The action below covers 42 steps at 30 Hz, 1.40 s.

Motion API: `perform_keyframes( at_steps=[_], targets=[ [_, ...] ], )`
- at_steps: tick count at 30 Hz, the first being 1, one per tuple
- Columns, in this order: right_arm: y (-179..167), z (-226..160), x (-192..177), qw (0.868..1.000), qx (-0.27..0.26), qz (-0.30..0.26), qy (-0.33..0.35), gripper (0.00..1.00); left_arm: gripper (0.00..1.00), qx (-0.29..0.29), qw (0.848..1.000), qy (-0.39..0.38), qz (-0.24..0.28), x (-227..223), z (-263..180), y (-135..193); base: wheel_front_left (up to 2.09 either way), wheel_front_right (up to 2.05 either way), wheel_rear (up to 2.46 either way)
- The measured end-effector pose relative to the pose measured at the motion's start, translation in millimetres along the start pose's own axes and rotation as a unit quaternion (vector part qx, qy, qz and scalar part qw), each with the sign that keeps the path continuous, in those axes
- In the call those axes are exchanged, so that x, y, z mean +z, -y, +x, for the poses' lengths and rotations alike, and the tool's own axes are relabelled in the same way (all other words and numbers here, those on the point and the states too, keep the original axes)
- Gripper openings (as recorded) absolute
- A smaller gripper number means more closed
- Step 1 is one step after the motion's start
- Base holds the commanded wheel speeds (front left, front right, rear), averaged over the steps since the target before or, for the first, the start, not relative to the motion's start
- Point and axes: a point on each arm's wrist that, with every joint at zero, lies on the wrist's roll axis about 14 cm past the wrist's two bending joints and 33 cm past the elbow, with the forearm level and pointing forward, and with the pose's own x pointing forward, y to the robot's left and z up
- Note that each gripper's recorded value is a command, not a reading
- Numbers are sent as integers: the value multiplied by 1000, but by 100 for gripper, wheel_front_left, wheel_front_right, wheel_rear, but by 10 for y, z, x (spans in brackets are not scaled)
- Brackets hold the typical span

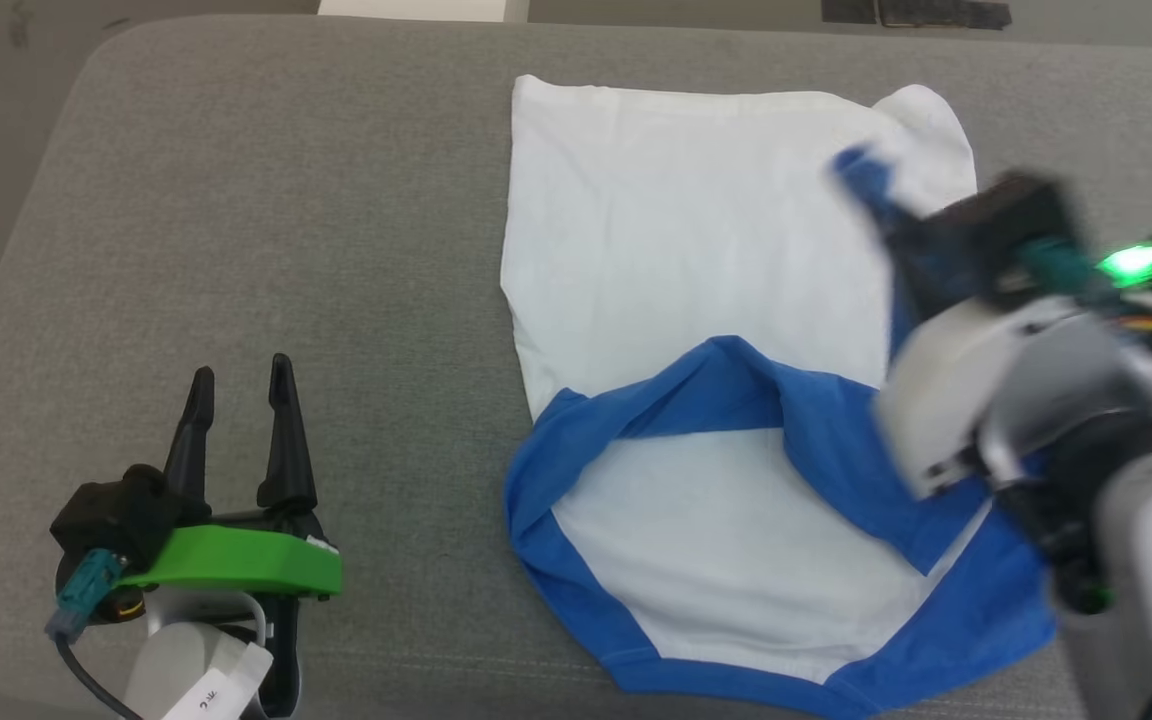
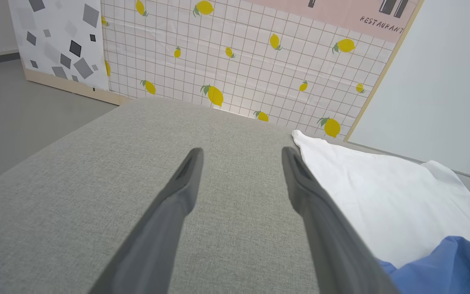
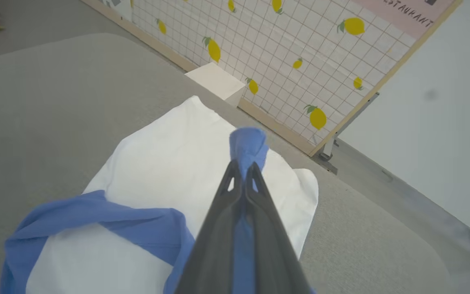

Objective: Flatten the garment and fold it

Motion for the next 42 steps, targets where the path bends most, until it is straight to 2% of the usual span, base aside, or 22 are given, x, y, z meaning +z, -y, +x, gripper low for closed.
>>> perform_keyframes(
  at_steps=[6, 12, 17, 22, 23, 24, 25, 27, 28, 30, 33, 37, 42],
  targets=[
    [-861, 257, -365, 992, 116, 1, -48, 0, 100, 7, 1000, -8, -2, -35, -53, -46, 0, 0, 0],
    [-1669, 355, -824, 969, 219, -10, -111, 0, 100, 20, 1000, -18, -2, -93, -103, -133, 0, 0, 0],
    [-1989, 349, -1255, 949, 261, -32, -173, 0, 100, 32, 999, -25, -7, -128, -149, -208, 0, 0, 0],
    [-2145, 282, -1610, 930, 285, -40, -231, 0, 100, 43, 999, -29, -6, -144, -189, -279, 0, 0, 0],
    [-2158, 272, -1631, 928, 288, -37, -235, 24, 100, 44, 999, -29, -6, -148, -191, -285, 0, 0, 0],
    [-2166, 272, -1618, 928, 290, -28, -233, 62, 100, 45, 999, -30, -7, -151, -191, -288, 0, 0, 0],
    [-2157, 280, -1589, 929, 290, -17, -229, 100, 100, 45, 999, -29, -7, -148, -190, -288, 0, 0, 0],
    [-2105, 315, -1472, 936, 283, 10, -208, 100, 100, 45, 999, -29, -7, -146, -186, -287, 0, 0, 0],
    [-1939, 388, -1131, 953, 261, 69, -139, 100, 100, 40, 999, -27, -9, -140, -169, -256, 0, 0, 0],
    [-1769, 408, -829, 963, 239, 98, -73, 100, 100, 36, 999, -25, -8, -133, -150, -228, 0, 0, 0],
    [-1400, 385, -473, 972, 189, 135, 20, 100, 100, 25, 999, -24, -9, -134, -118, -160, 0, 0, 0],
    [-824, 229, -334, 974, 99, 181, 98, 100, 100, 6, 1000, -23, -7, -136, -59, -47, 0, 0, 0],
    [-237, -59, -402, 965, -9, 209, 158, 100, 100, -24, 999, -24, 4, -152, 35, 103, 0, 0, 0]
  ],
)
